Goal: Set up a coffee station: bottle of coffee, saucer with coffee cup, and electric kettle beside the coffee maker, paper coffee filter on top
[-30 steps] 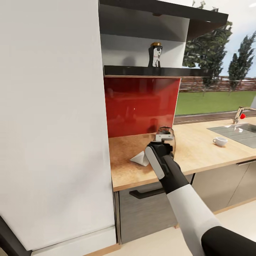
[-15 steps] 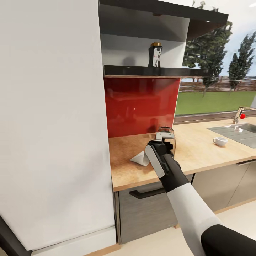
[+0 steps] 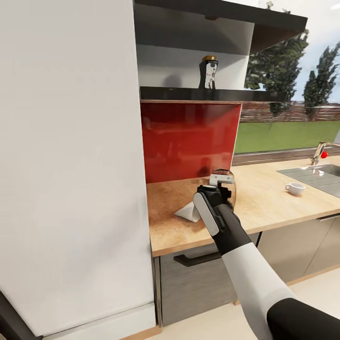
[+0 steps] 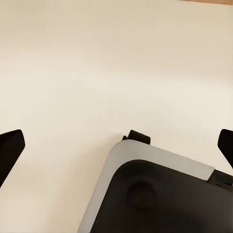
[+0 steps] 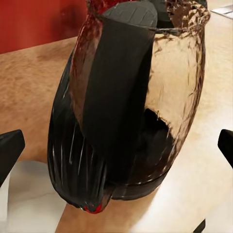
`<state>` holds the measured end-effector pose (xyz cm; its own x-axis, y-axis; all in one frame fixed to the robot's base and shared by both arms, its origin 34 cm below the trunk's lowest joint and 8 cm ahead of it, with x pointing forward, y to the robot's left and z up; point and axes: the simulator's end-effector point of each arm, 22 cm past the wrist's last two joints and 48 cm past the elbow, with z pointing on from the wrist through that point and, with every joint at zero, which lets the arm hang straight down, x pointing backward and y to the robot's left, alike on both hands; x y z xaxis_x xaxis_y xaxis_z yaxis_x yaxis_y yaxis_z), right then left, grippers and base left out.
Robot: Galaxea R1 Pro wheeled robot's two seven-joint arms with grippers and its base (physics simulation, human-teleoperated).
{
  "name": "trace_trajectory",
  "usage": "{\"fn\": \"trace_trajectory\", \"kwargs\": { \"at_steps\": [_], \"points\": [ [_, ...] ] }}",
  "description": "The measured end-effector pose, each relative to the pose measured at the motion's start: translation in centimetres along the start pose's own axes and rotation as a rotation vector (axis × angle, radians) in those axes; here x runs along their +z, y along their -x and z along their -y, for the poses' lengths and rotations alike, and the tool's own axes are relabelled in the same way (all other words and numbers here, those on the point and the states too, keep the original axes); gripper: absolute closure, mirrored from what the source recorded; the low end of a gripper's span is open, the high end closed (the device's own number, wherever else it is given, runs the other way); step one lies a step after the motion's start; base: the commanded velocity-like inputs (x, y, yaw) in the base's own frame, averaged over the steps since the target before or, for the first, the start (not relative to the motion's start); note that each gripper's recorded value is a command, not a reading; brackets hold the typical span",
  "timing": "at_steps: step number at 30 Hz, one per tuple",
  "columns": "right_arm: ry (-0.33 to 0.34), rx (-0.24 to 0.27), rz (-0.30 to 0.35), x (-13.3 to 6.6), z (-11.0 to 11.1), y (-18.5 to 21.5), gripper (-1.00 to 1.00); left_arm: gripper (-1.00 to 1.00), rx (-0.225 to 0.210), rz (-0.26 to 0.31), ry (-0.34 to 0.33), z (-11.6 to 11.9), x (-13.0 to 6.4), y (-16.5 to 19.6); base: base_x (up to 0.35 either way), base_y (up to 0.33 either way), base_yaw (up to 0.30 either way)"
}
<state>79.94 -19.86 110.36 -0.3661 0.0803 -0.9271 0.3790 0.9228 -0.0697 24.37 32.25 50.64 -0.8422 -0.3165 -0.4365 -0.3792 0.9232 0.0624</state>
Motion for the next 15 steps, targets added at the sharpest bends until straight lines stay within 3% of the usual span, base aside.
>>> {"fn": "trace_trajectory", "kwargs": {
  "at_steps": [8,15],
  "points": [
    [-0.004,0.002,0.001,0.03,0.14,0.05,-1.00,-1.00,0.003,-0.002,-0.001,0.03,0.00,-0.04,0.003,0.001,0.000],
    [-0.012,0.020,-0.011,0.32,0.75,-0.04,-1.00,-1.00,0.004,-0.003,-0.002,0.03,-0.01,-0.08,0.162,0.040,0.000]
  ]
}}
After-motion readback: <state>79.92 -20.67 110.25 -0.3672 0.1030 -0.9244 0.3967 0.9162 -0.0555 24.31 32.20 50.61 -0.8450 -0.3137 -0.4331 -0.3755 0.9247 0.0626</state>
